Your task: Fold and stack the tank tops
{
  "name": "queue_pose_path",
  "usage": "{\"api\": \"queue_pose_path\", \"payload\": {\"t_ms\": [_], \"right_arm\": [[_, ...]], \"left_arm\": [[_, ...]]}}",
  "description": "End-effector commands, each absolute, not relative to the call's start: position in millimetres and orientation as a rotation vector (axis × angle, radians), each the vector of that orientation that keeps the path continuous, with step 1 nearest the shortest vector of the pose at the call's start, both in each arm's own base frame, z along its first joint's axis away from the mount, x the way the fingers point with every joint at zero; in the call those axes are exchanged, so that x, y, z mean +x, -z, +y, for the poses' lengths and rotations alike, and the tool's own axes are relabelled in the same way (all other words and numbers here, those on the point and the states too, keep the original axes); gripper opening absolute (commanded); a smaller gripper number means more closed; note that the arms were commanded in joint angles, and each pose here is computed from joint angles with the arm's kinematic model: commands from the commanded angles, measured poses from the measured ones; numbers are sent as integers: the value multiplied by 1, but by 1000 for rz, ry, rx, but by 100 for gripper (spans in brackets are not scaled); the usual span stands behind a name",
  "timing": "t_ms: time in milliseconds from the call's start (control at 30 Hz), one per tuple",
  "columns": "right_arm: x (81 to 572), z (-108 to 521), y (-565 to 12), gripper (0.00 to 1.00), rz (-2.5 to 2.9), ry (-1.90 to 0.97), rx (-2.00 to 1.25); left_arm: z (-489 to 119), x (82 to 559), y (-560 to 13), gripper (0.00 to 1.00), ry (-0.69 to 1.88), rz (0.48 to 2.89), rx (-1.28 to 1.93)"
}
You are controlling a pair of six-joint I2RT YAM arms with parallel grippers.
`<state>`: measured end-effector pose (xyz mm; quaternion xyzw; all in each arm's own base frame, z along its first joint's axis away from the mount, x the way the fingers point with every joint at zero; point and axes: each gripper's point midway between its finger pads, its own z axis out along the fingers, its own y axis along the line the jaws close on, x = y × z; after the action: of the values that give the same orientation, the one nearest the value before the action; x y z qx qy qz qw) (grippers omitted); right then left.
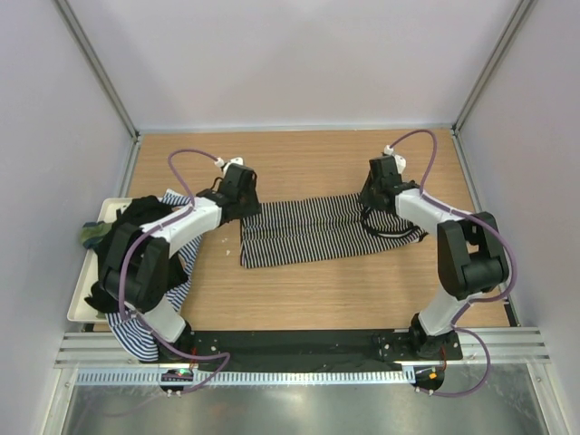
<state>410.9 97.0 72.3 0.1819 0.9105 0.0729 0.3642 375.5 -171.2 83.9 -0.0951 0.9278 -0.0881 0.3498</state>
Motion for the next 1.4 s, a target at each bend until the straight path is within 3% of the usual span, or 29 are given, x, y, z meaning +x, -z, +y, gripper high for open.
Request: {"api": "queue_pose_path", "payload": {"t_ms": [0,400,1033,1100,1233,1367], "right_arm": [[425,112,-72,34,2350,-206,420],[398,114,-45,18,2441,-159,412],[369,85,-46,11,2395,-8,471],[375,76,-59,14,2363,41,498],[390,54,-91,44,2268,113,593],[403,16,-110,51,2182,188,727]], "left_arm": [[-193,389,-82,41,332,2411,-243],[-197,371,-50,14,366,2505,-220],[-173,339,-40,8,288,2522,-213],[-172,341,-45,8,284,2514,-213],[-168,345,-53,8,250,2500,-215],[-162,348,-58,8,201,2497,-225]]}}
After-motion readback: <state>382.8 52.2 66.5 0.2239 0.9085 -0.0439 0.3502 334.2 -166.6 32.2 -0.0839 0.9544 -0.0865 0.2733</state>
